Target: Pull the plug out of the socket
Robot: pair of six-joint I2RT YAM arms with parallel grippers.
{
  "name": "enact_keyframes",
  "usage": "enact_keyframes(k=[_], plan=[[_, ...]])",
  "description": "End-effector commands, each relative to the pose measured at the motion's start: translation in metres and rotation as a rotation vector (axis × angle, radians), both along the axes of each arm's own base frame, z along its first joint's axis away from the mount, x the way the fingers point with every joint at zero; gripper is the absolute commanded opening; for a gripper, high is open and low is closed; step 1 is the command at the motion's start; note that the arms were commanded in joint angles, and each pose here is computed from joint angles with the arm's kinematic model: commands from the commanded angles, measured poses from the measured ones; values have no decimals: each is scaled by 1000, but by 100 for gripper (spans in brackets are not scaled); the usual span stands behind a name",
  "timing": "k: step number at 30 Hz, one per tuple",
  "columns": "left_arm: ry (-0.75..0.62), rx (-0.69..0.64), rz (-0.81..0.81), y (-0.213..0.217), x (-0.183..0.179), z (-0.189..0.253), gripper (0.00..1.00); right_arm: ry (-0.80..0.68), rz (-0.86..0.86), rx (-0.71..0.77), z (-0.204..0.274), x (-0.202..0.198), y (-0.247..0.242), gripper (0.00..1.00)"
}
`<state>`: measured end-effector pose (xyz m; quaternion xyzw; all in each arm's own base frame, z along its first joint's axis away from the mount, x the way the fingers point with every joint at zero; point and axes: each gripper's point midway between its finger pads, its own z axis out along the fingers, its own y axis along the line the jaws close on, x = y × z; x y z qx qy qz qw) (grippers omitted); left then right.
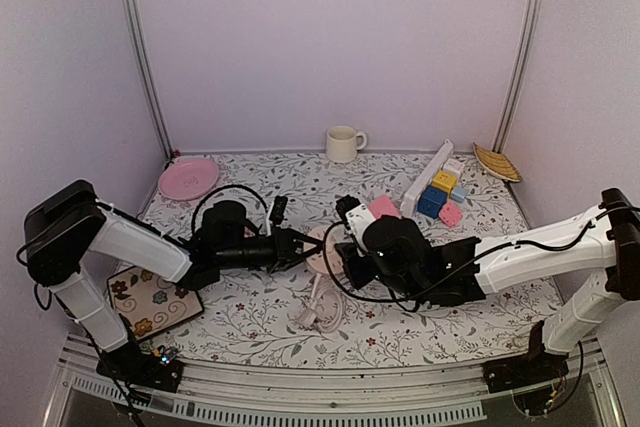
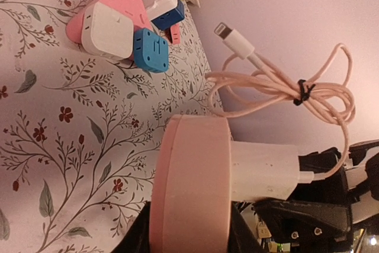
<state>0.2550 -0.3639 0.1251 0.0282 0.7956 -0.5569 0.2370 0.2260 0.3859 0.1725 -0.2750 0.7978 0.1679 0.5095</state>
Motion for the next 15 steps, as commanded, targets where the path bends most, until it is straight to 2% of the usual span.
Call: enact_keyframes(k=[1,5,10,15], plan=[[135,302,155,45,7,-84,0,-202,133,245,104,-38,57,3],[120,319,163,47,9,-81,0,-199,83,241,102,-32,46,3],[106,347,180,52,10,-80,0,-117,144,354,117,-25,29,5],[95,366,195,54,14,-80,0,-78,195,373,121,-31,35,6]])
